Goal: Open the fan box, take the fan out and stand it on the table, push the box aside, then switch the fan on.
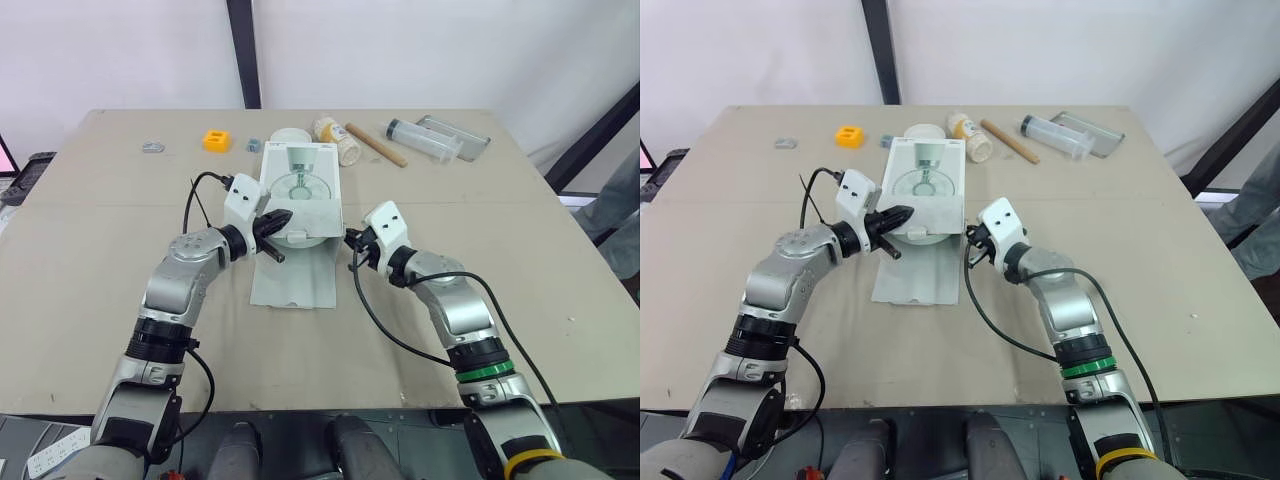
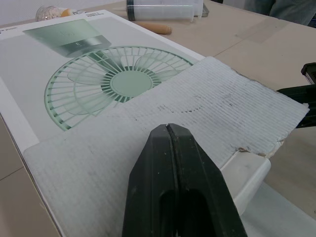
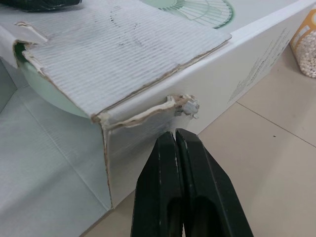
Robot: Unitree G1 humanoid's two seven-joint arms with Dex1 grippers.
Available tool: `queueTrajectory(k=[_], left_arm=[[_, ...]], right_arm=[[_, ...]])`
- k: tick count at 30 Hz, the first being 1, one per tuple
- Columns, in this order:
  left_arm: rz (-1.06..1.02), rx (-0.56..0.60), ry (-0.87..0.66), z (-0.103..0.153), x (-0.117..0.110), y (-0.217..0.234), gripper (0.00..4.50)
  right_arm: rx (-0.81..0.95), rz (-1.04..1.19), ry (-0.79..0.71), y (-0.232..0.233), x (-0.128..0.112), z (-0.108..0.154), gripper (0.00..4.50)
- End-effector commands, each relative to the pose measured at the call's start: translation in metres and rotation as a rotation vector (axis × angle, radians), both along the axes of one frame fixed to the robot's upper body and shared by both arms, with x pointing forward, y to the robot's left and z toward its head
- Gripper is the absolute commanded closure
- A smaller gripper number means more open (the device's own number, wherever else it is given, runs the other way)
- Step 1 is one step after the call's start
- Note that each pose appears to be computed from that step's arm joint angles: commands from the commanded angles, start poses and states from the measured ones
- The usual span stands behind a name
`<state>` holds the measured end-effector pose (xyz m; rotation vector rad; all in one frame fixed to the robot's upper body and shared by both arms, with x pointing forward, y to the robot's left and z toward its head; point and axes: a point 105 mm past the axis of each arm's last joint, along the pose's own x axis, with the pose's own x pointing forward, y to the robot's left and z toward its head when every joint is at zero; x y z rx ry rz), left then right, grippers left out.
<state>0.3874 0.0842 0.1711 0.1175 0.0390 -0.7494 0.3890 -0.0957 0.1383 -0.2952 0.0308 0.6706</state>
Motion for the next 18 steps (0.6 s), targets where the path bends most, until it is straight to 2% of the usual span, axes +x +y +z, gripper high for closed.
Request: queueTrajectory(k=[1, 10, 14, 18], left_arm=[[-0.003, 0.013, 0.029, -0.010, -0.002, -0.001, 4.50], [0.002, 0.016, 0.028, -0.010, -0.002, 0.002, 4.50], [0.000, 0.017, 0.027, -0.010, -0.003, 0.002, 4.50], [-0.004, 0.017, 0.026, -0.010, -0.004, 0.001, 4.50]], right_arm=[[0.056, -0.019, -0.116, -0.008, 0.007, 0.034, 4.47], [0.146, 0.059, -0.224, 0.000, 0.005, 0.077, 4.47], [0.146, 0.169, -0.208, 0.022, -0.007, 0.077, 4.47], [0.129, 0.248, -0.156, 0.039, -0.018, 0.065, 4.47]])
